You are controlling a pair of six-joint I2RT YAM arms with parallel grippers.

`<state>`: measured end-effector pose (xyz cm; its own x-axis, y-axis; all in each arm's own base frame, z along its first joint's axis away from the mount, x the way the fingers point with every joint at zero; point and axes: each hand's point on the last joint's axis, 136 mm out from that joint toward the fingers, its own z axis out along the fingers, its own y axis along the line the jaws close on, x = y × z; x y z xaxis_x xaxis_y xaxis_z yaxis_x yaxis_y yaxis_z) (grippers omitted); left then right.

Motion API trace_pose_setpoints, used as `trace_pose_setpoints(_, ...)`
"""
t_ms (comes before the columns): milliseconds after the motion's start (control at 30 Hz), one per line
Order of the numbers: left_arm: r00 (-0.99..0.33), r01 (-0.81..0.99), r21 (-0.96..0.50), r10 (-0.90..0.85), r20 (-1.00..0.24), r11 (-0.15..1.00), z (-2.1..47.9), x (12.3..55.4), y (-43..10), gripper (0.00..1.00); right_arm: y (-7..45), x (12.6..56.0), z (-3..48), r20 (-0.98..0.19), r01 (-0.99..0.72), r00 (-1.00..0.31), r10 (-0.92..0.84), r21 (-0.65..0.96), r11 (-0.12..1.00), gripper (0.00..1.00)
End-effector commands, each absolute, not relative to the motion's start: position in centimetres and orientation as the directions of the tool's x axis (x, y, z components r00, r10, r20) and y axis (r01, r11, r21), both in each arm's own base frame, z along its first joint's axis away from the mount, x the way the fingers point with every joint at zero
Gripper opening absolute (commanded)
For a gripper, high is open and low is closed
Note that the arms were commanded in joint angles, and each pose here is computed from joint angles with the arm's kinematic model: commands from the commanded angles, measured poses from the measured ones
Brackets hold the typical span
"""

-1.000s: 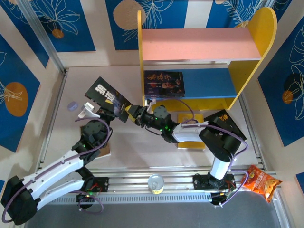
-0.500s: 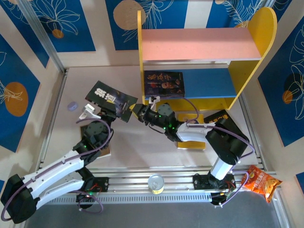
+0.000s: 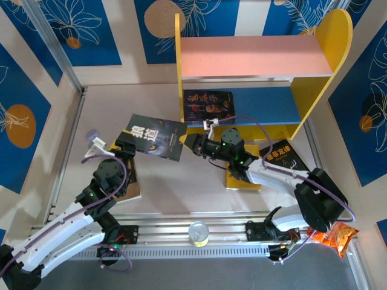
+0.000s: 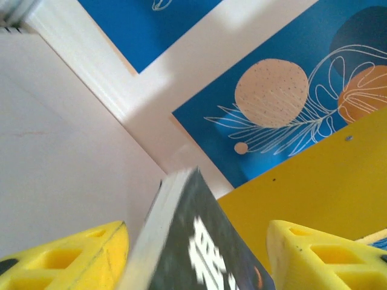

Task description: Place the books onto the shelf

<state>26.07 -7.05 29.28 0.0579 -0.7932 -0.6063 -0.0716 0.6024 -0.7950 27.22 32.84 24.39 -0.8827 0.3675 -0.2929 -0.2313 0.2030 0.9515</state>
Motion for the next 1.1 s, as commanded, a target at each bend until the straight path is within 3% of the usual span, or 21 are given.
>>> trace_pose_setpoints(0, 0.088, -0.108, -0.76, -0.755, -0.65, 0.641, 30.1, 25.6, -5.9, 0.62, 31.6, 25.1, 26.5, -0.381, -0.34, -0.881, 0.28, 0.922, 0.184, 0.14)
trace_pose_setpoints(300, 0.092, -0.128, -0.739, -0.734, -0.673, 0.661, 29.8, 25.5, -5.7, 0.63, 26.8, 23.1, 27.8, -0.407, -0.36, -0.882, 0.237, 0.907, 0.219, 0.13)
trace_pose_setpoints(733, 0.071, -0.118, -0.705, -0.702, -0.709, 0.7, 30.4, 26.1, -6.5, 0.66, 18.4, 24.9, 30.2, -0.413, -0.357, -0.849, 0.329, 0.908, 0.22, 0.12)
trace_pose_setpoints(1067, -0.09, -0.023, -0.488, -0.488, -0.868, 0.872, 35.0, 27.9, -10.8, 0.68, 13.0, 27.5, 33.2, -0.505, -0.407, -0.753, 0.421, 0.861, 0.306, 0.12)
